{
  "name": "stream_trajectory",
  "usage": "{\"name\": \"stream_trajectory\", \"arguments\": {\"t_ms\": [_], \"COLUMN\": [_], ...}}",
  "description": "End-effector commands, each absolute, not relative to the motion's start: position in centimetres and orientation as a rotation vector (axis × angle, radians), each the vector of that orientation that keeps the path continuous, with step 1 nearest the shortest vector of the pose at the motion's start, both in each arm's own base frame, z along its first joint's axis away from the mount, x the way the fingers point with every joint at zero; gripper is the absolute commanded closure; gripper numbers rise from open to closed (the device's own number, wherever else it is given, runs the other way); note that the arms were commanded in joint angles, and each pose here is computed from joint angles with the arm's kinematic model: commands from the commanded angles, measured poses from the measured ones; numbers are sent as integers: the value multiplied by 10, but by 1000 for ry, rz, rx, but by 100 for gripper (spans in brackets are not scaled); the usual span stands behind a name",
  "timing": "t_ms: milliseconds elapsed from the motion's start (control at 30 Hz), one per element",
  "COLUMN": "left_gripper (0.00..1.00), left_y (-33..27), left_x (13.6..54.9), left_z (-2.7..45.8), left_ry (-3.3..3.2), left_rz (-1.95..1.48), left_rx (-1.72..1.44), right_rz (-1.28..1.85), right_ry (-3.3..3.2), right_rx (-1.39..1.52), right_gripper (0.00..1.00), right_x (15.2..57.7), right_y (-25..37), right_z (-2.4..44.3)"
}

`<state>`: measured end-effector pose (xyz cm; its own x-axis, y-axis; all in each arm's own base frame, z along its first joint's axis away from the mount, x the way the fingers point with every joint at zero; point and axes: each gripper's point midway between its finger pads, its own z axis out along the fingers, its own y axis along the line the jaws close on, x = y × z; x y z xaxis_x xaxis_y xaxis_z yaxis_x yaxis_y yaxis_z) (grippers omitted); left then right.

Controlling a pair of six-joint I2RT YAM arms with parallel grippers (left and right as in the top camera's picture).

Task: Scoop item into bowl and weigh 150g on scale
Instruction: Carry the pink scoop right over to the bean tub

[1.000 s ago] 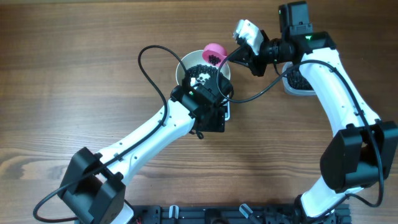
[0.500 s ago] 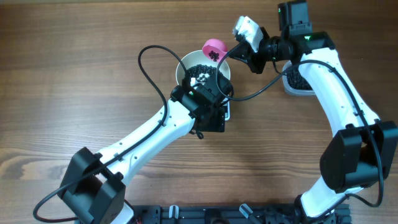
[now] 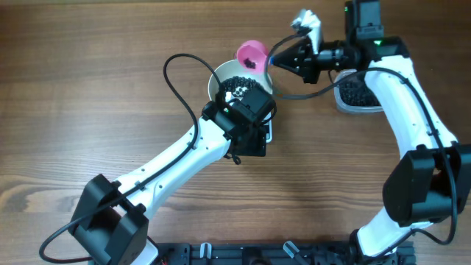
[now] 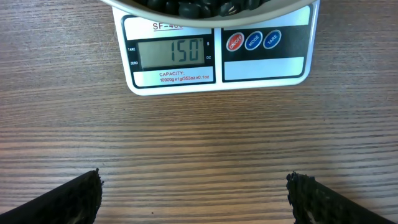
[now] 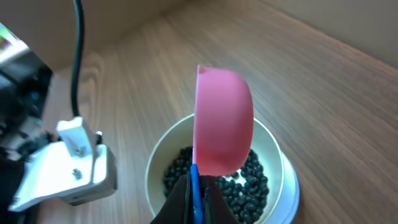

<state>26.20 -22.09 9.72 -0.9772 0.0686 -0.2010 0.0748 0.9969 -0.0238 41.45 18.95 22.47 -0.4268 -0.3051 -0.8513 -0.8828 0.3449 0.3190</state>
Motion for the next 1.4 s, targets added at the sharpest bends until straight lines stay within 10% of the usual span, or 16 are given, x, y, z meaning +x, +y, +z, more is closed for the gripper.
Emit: {"name": "stream_trajectory", "arguments": {"t_ms": [0, 567, 1367], "left_gripper": [0, 0, 0], "left_y": [-219, -219, -219], "left_x": [261, 261, 261], "left_z": [93, 93, 93], "left_ry": [2936, 2936, 2936], "left_rz": [-12, -12, -12], "left_rx": [102, 102, 102], "right_rz": [1198, 1011, 701], "right_ry": [1913, 2359, 2656], "right_rx": [-921, 182, 376], "right_gripper": [96, 96, 95], "right_x": [411, 415, 381], "right_y": [182, -61, -96], "right_z": [244, 196, 149]}}
